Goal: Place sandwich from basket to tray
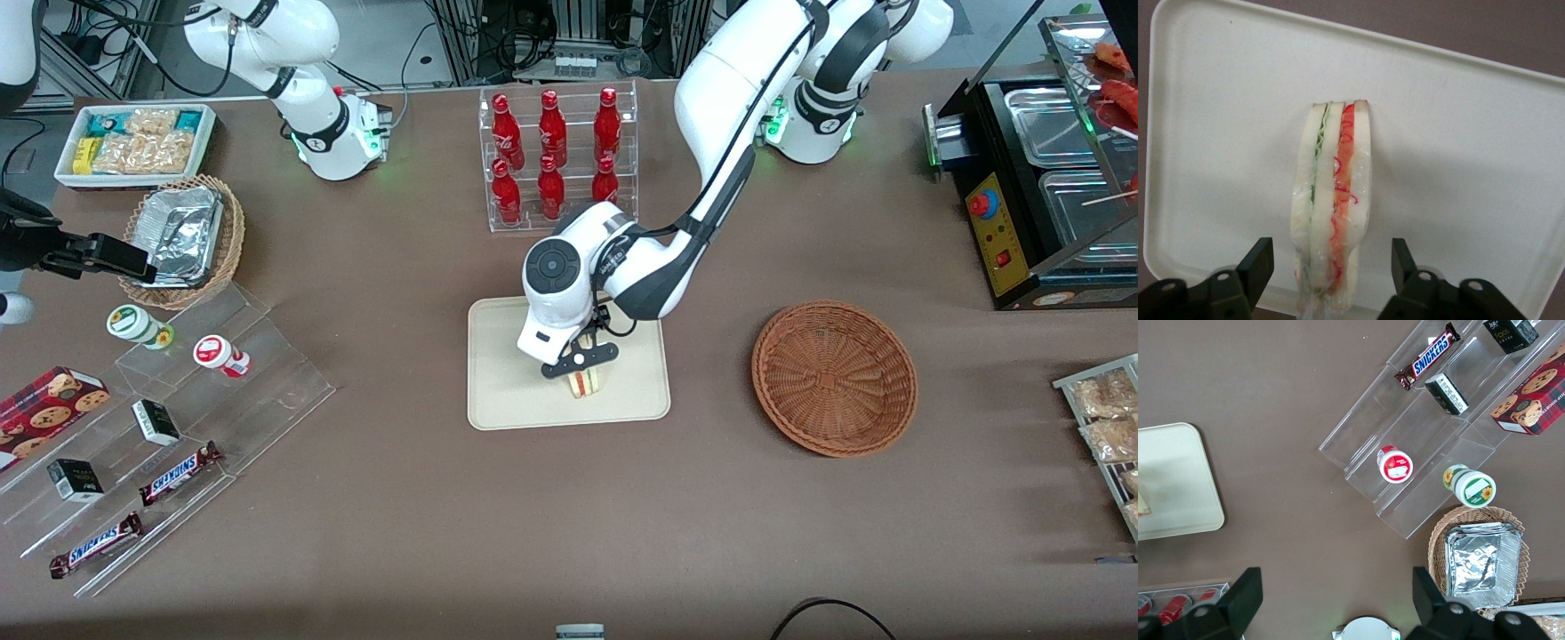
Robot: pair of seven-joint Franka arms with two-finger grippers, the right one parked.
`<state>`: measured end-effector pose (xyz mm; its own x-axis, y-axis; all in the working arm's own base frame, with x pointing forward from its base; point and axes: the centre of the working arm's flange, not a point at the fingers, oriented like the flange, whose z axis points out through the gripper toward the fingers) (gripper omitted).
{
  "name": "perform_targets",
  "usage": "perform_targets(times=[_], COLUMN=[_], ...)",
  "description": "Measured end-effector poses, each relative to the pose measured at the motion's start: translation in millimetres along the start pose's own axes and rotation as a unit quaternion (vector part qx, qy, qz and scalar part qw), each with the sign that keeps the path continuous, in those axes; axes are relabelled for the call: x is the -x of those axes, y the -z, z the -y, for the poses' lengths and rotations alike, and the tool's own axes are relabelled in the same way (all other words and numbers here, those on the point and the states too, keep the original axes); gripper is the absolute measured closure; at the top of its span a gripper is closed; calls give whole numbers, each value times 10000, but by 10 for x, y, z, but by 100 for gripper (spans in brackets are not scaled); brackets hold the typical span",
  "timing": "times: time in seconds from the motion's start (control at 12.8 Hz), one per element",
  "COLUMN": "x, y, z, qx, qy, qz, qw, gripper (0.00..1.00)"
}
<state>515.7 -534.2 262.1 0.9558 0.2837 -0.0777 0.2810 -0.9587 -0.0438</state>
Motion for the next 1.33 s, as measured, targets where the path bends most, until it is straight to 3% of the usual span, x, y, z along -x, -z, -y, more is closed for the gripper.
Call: perform_targets(times=[0.08,0.16,0.62,0.86,1.33], x=[-27,-57,-347,-399,-885], y=[85,177,809,1202,1944], z=[-2,3,250,454,999], qx=[-6,-10,37,-67,308], qy=[-18,-73,-556,-516,-112], qz=[-4,-10,-95,-42,-281], qw=[10000,10000,9984,9986,9991], gripper=[4,0,0,0,0])
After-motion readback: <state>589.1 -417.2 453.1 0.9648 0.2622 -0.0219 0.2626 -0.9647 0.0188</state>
